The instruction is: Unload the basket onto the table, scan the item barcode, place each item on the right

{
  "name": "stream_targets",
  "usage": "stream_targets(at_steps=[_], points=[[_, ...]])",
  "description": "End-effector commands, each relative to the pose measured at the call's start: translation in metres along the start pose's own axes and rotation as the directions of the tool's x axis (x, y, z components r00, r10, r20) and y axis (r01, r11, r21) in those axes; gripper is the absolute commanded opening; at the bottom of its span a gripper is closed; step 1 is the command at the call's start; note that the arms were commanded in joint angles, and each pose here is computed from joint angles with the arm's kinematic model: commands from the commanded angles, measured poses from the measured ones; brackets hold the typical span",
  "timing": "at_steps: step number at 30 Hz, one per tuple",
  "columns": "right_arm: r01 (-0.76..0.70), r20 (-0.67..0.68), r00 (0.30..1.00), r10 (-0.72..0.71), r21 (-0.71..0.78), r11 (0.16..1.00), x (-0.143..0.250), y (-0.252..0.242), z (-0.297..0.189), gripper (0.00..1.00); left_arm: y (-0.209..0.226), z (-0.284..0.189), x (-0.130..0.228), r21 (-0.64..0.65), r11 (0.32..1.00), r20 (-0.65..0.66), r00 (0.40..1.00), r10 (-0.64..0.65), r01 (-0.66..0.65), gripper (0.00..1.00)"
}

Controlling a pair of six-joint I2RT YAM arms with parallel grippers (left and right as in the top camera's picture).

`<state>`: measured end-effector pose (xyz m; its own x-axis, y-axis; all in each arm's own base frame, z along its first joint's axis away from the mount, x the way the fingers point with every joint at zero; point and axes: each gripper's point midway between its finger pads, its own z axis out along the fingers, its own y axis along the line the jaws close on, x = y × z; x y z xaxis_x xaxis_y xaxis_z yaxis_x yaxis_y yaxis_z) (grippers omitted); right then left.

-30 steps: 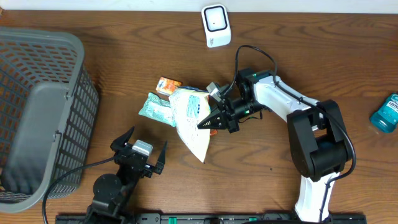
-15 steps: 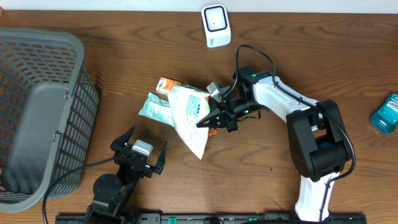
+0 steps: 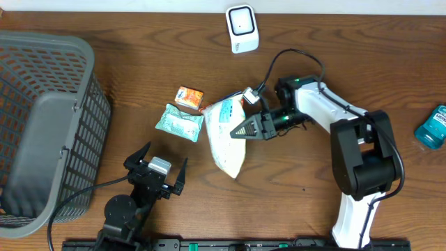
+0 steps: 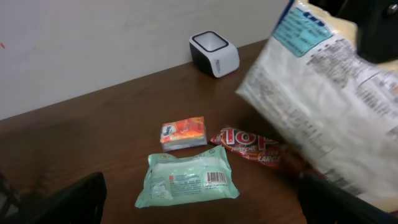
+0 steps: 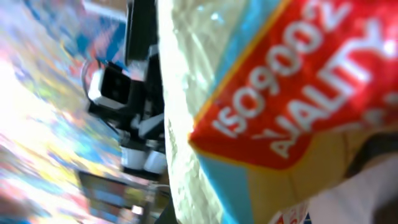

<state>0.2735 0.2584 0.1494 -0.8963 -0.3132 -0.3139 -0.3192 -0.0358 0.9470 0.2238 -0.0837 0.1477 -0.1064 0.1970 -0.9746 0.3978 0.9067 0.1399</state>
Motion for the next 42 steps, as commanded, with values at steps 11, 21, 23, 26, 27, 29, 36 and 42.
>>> stream_targets(at_steps=[11,21,23,26,27,29,36,42], points=[[0.295,0.078,0.953,-0.294,-0.006,0.955,0.006,0.039,-0.017,0.01,-0.004,0.002,0.013,0.015,1.000,-0.037,0.999,-0.016,0.016,0.98],[0.581,-0.032,0.813,-0.581,0.004,0.814,0.016,0.018,-0.010,0.01,-0.004,0.002,0.013,0.015,1.000,-0.037,0.999,-0.016,0.016,0.98],[0.565,-0.031,0.825,-0.564,0.013,0.825,0.012,0.009,-0.008,0.01,-0.004,0.002,0.013,0.015,1.000,-0.037,0.999,-0.016,0.016,0.98],[0.504,-0.037,0.864,-0.503,0.025,0.863,0.006,-0.010,-0.005,0.01,-0.004,0.002,0.013,0.015,1.000,-0.037,0.999,-0.016,0.016,0.98],[0.482,-0.036,0.876,-0.481,0.028,0.876,0.005,-0.015,-0.004,0.01,-0.004,0.002,0.013,0.015,1.000,-0.037,0.999,-0.016,0.017,0.98],[0.444,-0.033,0.896,-0.443,0.030,0.895,0.004,-0.023,-0.004,0.01,-0.004,0.002,0.013,0.015,1.000,-0.037,0.999,-0.016,0.016,0.98],[0.377,-0.065,0.925,-0.373,0.050,0.925,0.013,-0.030,-0.008,0.01,-0.004,0.002,0.013,0.015,1.000,-0.037,0.999,-0.016,0.016,0.98],[0.309,-0.196,0.941,-0.277,0.160,0.937,0.032,-0.054,-0.026,0.13,-0.004,0.002,0.013,0.015,1.000,-0.037,0.999,-0.016,0.016,0.98]])
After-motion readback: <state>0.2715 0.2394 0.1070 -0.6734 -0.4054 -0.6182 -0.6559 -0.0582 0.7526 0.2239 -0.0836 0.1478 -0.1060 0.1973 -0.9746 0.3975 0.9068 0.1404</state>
